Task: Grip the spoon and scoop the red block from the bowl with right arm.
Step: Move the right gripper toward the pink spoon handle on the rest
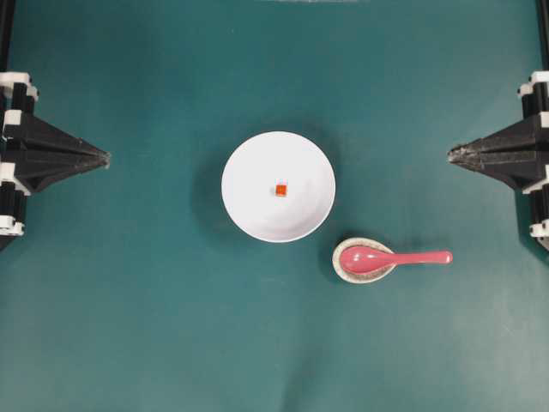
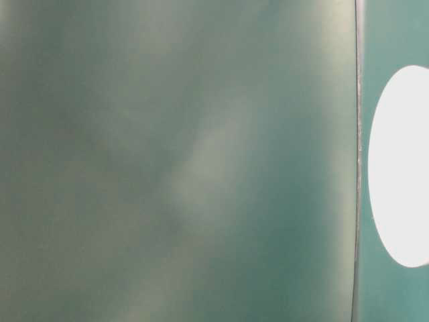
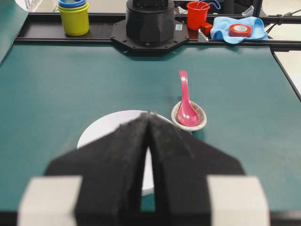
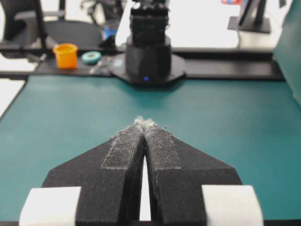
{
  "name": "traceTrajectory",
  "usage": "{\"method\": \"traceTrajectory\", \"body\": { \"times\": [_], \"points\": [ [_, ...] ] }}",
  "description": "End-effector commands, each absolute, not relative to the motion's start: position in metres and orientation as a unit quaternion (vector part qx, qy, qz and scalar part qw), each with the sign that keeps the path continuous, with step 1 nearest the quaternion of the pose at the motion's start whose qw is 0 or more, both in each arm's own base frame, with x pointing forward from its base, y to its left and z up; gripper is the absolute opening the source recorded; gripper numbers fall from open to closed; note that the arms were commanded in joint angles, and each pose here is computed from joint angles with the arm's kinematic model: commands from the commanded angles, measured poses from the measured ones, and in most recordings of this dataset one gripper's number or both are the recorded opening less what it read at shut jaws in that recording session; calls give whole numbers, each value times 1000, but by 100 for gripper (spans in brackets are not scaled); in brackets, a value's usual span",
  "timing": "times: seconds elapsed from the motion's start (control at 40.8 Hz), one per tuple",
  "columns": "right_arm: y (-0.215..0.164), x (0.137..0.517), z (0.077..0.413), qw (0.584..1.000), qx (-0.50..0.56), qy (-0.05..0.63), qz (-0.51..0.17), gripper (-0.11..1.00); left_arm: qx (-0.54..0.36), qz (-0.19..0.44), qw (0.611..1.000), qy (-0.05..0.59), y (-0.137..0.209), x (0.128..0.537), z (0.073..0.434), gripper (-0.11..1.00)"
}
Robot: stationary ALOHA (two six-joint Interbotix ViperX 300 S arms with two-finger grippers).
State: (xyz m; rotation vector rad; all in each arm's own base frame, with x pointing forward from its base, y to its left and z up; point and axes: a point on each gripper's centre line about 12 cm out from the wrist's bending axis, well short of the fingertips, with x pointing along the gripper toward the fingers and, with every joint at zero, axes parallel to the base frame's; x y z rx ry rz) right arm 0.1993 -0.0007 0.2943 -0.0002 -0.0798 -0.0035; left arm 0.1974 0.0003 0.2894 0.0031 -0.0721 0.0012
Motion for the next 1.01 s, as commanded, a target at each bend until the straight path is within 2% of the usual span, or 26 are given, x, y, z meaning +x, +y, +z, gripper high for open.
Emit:
{"method": "traceTrajectory", "body": {
  "times": [0.0, 0.025, 0.221, 0.981],
  "points": [
    [-1, 201, 304, 999, -2, -53, -2, 0, 8, 8, 999, -38, 3, 199, 302, 0],
    [-1, 201, 306, 999, -2, -54, -2, 0, 7, 14, 1000, -6, 6, 199, 299, 0],
    [-1, 201, 307, 999, -2, -48, -2, 0, 5, 22, 999, 48, 9, 199, 287, 0],
    [-1, 204, 291, 1000, 3, -2, -2, 1, 6, 23, 992, 122, 9, 196, 270, 0]
  ]
}}
